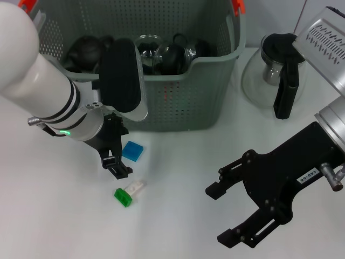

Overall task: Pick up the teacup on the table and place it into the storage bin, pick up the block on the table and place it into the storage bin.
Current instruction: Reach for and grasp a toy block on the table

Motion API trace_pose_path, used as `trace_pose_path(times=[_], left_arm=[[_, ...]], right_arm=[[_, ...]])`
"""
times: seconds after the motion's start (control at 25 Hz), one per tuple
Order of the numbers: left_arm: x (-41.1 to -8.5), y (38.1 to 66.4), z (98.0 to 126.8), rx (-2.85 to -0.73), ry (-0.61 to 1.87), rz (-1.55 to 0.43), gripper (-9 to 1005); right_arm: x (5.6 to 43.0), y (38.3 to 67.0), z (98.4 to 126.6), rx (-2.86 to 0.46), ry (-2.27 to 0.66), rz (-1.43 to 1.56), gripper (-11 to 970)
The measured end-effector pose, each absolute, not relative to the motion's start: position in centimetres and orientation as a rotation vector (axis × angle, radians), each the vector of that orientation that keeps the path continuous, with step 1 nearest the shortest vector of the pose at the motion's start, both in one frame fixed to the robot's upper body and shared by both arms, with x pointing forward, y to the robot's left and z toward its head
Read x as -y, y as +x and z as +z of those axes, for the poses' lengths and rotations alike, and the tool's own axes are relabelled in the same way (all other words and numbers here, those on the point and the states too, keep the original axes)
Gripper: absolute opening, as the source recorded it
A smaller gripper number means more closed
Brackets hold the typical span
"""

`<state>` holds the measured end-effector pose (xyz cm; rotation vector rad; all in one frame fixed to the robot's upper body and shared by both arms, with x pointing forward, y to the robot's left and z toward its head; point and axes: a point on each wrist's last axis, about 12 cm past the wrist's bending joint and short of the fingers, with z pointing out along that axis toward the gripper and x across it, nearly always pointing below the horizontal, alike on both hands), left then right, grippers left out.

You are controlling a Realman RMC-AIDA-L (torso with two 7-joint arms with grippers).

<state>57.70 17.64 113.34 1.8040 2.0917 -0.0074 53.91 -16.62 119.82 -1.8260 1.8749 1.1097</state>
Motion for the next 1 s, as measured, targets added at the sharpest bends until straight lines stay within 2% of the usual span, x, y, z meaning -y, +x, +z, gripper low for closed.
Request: trace_pose_path(times=[1.0], left_arm=[[-16.4, 58.3, 111.8, -2.042, 1.879, 0.024, 933]], right_arm=[[16.7, 53.8, 119.6, -1.875, -1.808, 1.137, 882]])
